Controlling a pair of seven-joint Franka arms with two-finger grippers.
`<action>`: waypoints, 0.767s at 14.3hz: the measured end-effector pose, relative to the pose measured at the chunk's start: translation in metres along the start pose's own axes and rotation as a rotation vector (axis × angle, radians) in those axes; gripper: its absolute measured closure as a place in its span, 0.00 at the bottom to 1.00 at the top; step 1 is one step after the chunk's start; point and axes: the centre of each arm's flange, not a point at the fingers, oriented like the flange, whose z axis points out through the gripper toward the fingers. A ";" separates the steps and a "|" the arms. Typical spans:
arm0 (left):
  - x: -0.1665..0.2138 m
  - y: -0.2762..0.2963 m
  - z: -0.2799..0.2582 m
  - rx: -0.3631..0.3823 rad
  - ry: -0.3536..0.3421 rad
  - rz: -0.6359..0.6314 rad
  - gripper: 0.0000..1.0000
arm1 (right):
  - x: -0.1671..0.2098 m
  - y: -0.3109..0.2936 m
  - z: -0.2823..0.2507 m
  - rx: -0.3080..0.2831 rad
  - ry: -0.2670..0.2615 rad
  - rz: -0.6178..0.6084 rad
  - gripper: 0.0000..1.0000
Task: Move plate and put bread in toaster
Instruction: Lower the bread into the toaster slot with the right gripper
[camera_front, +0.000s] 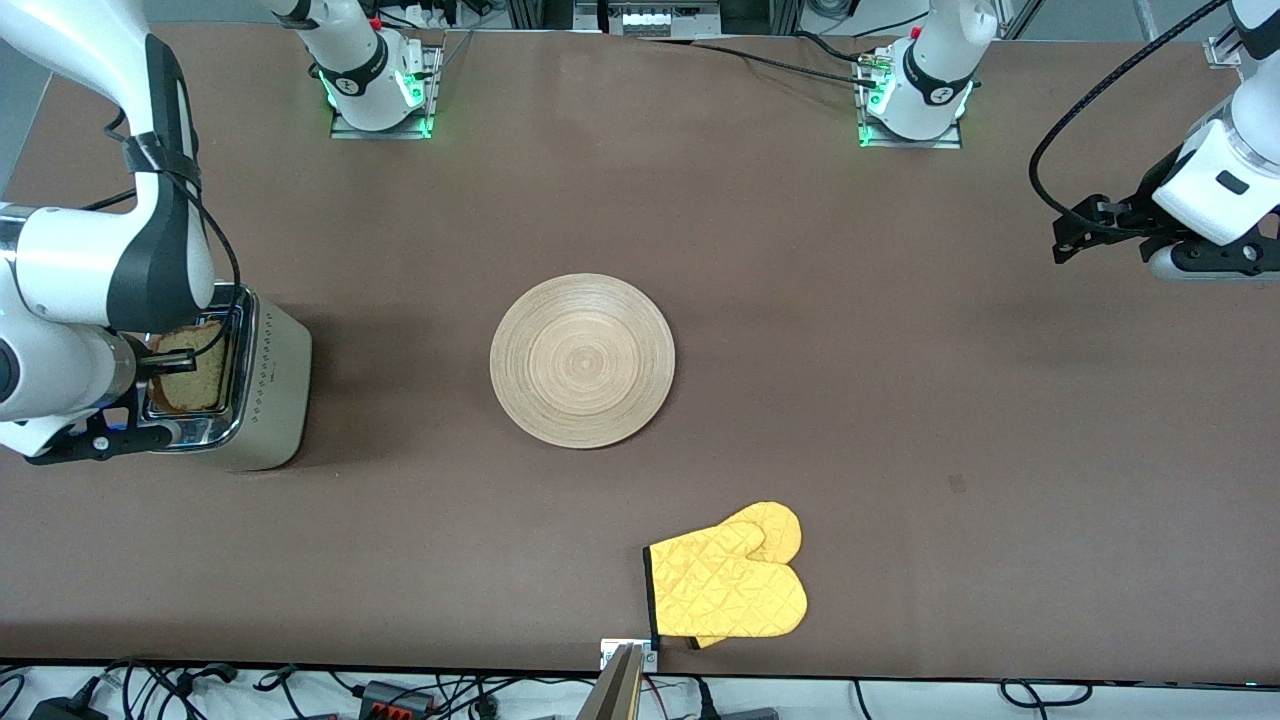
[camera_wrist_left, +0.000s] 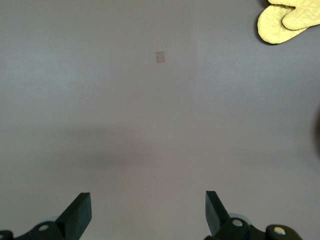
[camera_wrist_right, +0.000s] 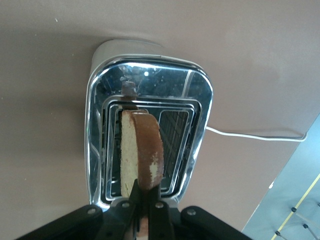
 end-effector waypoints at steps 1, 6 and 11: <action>0.000 0.000 0.000 0.000 0.000 0.000 0.00 | 0.001 0.000 0.002 -0.001 0.001 -0.001 0.93; 0.000 0.000 0.000 0.000 0.000 0.001 0.00 | 0.002 0.000 0.003 0.002 0.001 -0.001 0.78; 0.000 0.001 0.000 0.000 0.000 0.002 0.00 | 0.002 -0.005 0.002 0.042 0.010 -0.004 0.27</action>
